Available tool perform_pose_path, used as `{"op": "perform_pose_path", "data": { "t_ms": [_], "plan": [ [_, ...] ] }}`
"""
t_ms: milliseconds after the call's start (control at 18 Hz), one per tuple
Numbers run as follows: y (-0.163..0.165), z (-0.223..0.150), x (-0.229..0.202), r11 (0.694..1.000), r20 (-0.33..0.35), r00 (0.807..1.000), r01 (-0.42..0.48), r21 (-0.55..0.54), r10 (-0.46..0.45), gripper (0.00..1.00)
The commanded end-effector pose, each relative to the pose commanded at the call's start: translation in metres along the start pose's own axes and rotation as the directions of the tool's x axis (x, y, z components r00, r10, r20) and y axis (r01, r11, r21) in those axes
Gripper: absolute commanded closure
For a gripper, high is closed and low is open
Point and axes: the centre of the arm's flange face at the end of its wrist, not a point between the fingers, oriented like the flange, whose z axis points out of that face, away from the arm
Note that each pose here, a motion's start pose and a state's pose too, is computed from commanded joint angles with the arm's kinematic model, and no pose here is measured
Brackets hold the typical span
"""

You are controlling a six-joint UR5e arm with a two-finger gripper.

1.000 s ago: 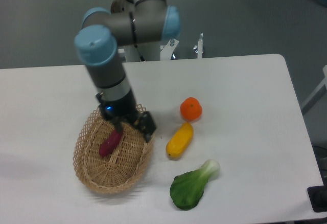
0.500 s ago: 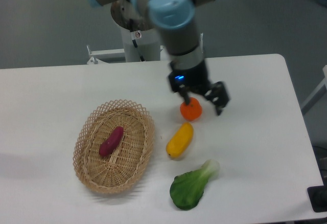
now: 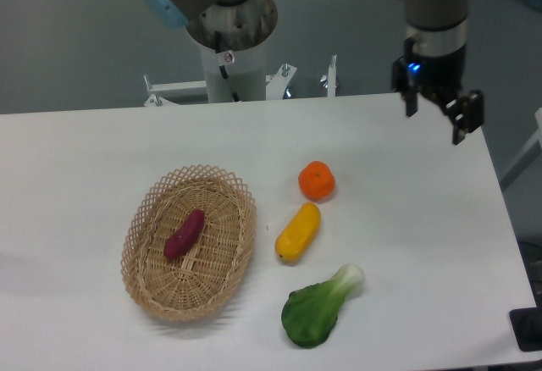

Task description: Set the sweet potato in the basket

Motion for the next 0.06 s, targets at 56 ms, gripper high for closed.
{"op": "perform_pose_path", "data": {
  "t_ms": [56],
  "plan": [
    [0.0006,-0.0002,0.0006,1.000,0.000,1.000,0.002,0.001,-0.002,0.00]
  ]
}}
